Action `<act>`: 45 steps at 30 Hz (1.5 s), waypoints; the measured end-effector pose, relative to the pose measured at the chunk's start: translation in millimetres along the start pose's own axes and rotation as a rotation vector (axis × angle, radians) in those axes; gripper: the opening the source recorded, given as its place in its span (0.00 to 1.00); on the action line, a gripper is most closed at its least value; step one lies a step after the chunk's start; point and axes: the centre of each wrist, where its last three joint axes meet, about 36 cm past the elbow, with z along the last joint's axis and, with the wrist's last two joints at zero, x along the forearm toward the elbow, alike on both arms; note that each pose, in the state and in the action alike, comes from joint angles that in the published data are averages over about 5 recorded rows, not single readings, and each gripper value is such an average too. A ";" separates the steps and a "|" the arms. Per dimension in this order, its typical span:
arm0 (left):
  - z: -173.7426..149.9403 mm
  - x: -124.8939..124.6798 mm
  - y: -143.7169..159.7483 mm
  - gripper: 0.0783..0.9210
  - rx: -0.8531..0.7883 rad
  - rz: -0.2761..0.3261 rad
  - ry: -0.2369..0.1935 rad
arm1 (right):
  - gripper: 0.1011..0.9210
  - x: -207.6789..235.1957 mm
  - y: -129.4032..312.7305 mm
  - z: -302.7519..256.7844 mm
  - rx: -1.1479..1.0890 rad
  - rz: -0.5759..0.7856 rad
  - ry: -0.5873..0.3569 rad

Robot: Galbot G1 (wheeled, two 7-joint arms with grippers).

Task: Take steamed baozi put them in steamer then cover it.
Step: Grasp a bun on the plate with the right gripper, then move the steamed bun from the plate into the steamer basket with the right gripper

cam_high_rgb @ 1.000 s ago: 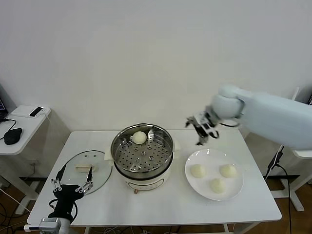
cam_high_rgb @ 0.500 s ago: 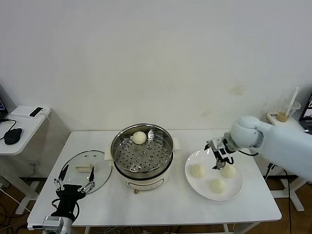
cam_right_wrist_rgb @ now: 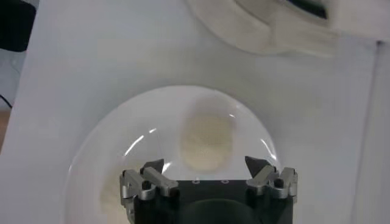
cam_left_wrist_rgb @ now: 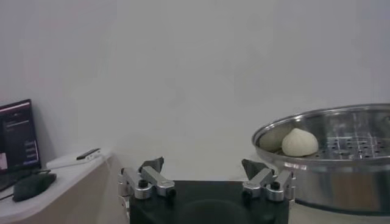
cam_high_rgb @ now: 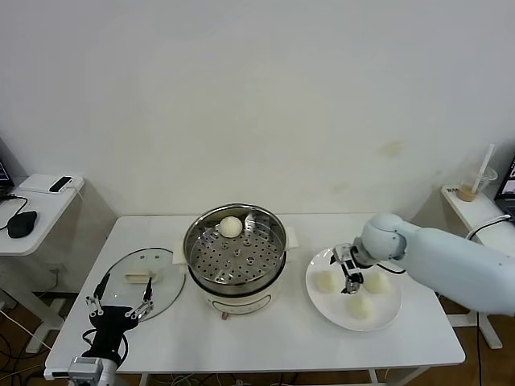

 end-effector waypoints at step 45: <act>-2.1 -0.1 -1.3 0.88 -0.012 0.003 -0.013 | 0.62 2.2 -29.7 6.8 -0.056 0.022 0.010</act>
